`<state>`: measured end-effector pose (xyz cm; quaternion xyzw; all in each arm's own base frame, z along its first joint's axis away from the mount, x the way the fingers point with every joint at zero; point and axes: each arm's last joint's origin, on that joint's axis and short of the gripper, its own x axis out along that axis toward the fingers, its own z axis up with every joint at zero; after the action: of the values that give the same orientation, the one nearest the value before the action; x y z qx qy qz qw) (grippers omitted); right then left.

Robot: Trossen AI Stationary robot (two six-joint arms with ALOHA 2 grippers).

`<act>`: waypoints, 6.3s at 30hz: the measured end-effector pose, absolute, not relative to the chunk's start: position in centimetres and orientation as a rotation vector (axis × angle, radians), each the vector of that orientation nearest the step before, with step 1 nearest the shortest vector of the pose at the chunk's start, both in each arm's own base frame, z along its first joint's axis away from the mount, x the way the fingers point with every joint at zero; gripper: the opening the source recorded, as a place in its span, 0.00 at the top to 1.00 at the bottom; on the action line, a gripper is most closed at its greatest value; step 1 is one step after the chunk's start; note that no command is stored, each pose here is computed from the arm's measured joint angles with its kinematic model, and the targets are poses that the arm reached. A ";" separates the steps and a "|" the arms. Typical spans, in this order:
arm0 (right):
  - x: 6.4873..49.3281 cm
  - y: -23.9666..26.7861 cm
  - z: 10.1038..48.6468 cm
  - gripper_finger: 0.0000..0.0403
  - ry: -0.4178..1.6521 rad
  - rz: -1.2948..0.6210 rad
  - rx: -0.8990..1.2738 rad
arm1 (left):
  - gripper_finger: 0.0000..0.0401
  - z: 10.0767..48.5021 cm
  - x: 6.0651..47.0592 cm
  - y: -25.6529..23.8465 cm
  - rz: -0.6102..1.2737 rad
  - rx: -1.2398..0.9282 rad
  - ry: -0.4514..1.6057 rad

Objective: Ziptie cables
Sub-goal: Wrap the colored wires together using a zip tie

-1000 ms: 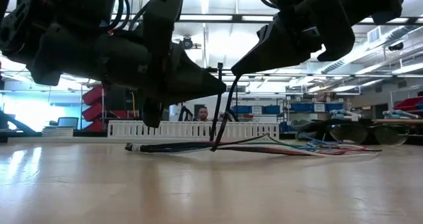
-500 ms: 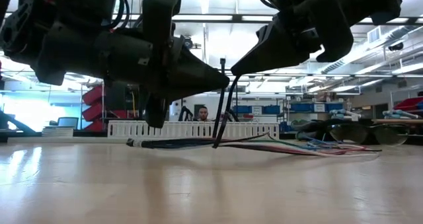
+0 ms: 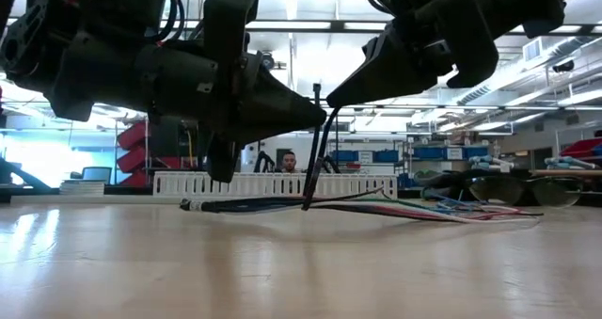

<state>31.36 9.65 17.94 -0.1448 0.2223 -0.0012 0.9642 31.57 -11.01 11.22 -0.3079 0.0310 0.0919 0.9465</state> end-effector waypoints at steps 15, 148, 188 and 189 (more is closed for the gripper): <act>31.5 9.6 18.1 1.00 0.434 0.018 -0.281 | 1.00 11.2 31.6 -11.0 0.189 -0.624 0.062; 28.8 11.4 19.8 0.66 0.486 -0.083 -0.116 | 1.00 13.2 34.3 -9.8 0.361 -0.139 0.045; 29.7 11.2 21.3 0.67 0.322 -0.081 -0.075 | 1.00 14.1 34.4 -9.8 0.317 -0.138 -0.030; 29.8 11.1 21.5 0.67 0.306 -0.084 -0.065 | 1.00 14.1 34.4 -9.7 0.319 -0.138 -0.030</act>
<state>29.82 11.08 21.48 -0.0323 0.1522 -0.0418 0.9869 34.39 -9.75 14.06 -0.0687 -0.0152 0.1586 0.9848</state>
